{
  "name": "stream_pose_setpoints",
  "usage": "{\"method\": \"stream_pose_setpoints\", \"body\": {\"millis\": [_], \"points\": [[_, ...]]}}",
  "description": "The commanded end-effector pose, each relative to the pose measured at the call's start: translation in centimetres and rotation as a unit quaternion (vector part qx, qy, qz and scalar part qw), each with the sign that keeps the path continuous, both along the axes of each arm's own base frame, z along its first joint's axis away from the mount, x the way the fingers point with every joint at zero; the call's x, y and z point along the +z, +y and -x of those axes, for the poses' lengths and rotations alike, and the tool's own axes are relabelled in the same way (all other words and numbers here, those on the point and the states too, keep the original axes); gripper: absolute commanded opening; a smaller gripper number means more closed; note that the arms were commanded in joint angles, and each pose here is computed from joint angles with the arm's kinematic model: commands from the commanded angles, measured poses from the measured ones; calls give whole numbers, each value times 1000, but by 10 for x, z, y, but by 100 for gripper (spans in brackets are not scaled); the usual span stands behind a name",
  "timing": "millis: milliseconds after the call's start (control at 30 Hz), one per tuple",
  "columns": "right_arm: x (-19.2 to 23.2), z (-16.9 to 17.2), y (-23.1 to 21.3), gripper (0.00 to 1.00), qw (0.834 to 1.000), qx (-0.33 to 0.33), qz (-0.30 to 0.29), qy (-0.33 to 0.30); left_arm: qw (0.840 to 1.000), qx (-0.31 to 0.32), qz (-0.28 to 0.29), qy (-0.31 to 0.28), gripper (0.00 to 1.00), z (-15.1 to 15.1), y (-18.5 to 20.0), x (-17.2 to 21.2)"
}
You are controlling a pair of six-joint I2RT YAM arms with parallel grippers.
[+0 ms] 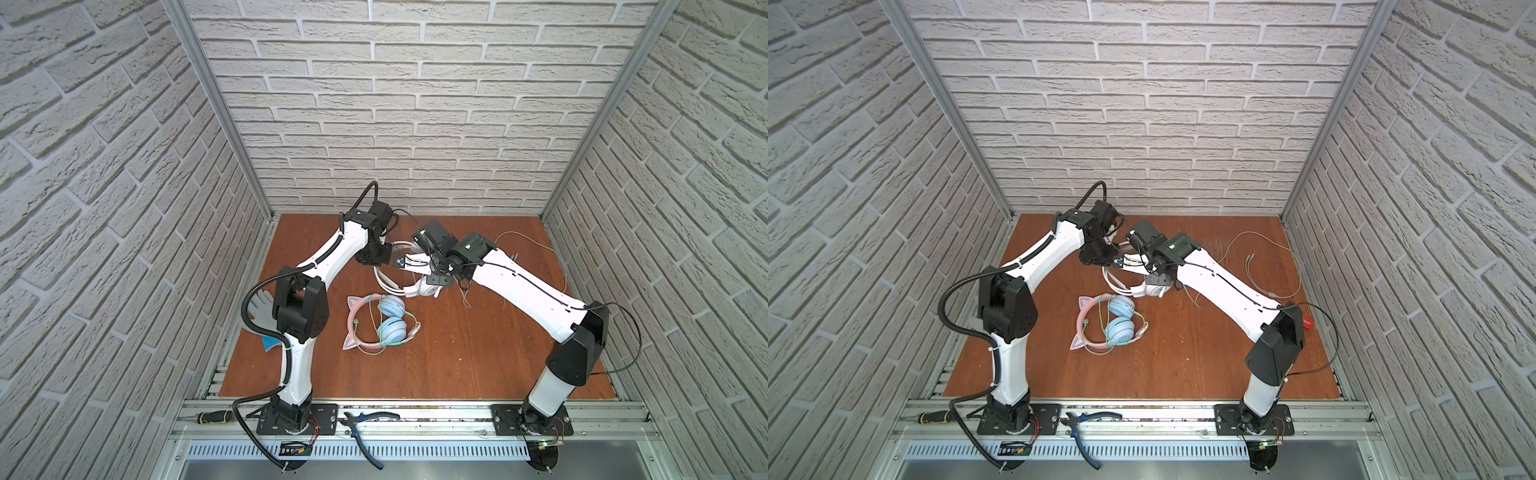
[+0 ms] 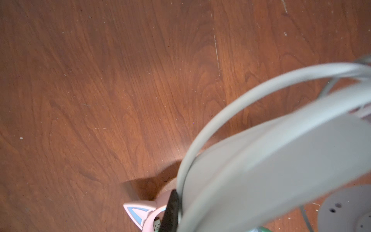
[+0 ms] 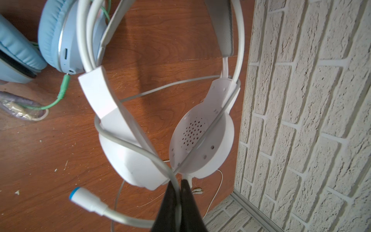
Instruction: Wrap the headphones
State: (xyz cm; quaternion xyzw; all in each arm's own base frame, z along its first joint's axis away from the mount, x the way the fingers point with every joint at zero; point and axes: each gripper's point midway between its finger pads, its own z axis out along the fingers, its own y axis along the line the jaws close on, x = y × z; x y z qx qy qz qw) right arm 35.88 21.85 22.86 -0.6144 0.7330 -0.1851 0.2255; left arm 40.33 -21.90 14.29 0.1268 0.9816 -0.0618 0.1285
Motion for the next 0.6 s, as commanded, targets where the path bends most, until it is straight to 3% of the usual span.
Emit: {"method": "stream_pose_setpoints", "body": {"millis": [0,567], "points": [[15,-12,5,9,999,9,-33,-35,998,-35,43,-3,0,1,-21,11],[-7,-52,-17,11,999,-14,-15,-50,995,-83,56,14,0,12,-33,9]]}}
